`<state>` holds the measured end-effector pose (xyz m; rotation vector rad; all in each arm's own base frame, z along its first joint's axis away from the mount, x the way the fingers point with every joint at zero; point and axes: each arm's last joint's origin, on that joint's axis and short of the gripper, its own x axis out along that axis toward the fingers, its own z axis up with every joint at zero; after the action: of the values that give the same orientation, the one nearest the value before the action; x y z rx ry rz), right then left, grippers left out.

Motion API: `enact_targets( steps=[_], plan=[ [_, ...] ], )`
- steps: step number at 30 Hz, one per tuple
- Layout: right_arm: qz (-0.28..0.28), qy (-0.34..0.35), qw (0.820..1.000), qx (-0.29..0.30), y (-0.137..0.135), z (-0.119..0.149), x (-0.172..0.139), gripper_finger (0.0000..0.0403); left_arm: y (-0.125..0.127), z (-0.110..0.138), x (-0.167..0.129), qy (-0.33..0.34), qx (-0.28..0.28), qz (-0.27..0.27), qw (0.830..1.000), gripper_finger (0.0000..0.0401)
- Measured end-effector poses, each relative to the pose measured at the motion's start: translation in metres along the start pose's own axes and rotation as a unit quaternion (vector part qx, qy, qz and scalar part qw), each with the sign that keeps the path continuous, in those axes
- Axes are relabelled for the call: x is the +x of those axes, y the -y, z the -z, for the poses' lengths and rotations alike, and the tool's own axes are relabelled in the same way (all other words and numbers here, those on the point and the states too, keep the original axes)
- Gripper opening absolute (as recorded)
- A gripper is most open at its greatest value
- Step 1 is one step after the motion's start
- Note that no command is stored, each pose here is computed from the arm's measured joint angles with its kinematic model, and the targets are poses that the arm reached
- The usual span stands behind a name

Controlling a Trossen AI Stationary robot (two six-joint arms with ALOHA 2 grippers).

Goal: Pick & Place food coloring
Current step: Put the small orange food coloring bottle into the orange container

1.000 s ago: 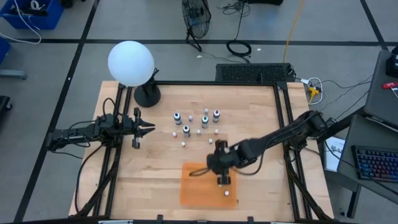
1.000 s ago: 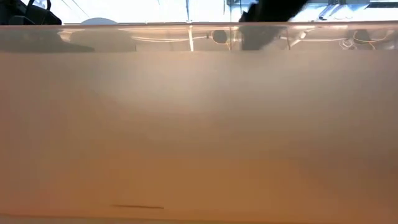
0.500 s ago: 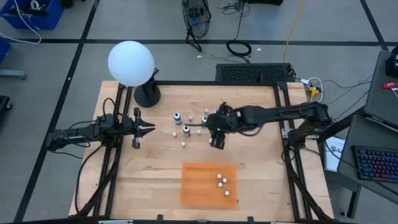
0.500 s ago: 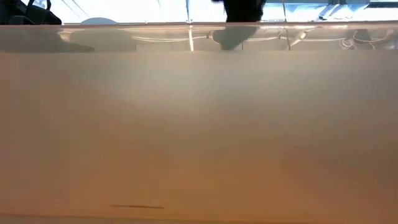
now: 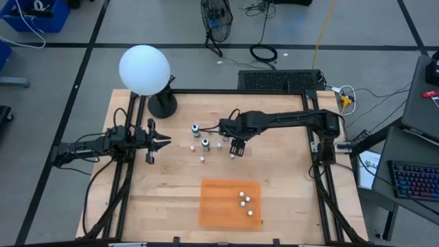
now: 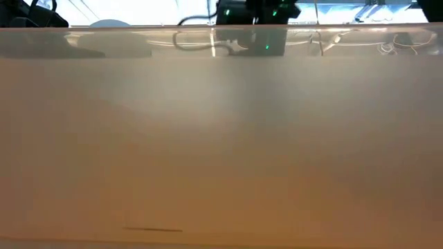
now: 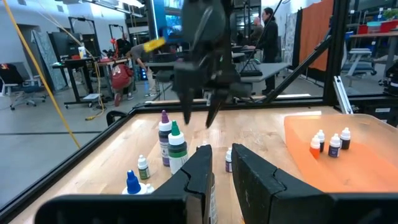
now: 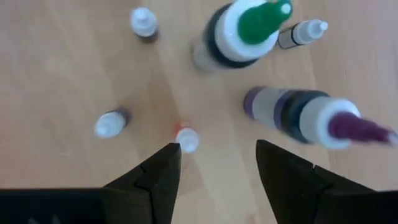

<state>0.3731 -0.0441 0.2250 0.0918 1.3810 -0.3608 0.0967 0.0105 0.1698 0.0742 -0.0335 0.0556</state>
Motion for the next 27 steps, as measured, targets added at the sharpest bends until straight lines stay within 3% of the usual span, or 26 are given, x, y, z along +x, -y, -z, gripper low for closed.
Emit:
enact_targets(
  steps=[11,27],
  plan=[
    [-0.019,-0.043,0.999,0.005,0.002,-0.006,0.036,0.0198,0.000,0.000,0.000,0.000,0.000,0.000,1.000,0.0067],
    [-0.015,-0.058,0.998,0.009,0.000,0.004,0.050,0.0192,0.000,0.000,0.000,0.000,0.000,0.000,1.000,0.0067]
  ],
)
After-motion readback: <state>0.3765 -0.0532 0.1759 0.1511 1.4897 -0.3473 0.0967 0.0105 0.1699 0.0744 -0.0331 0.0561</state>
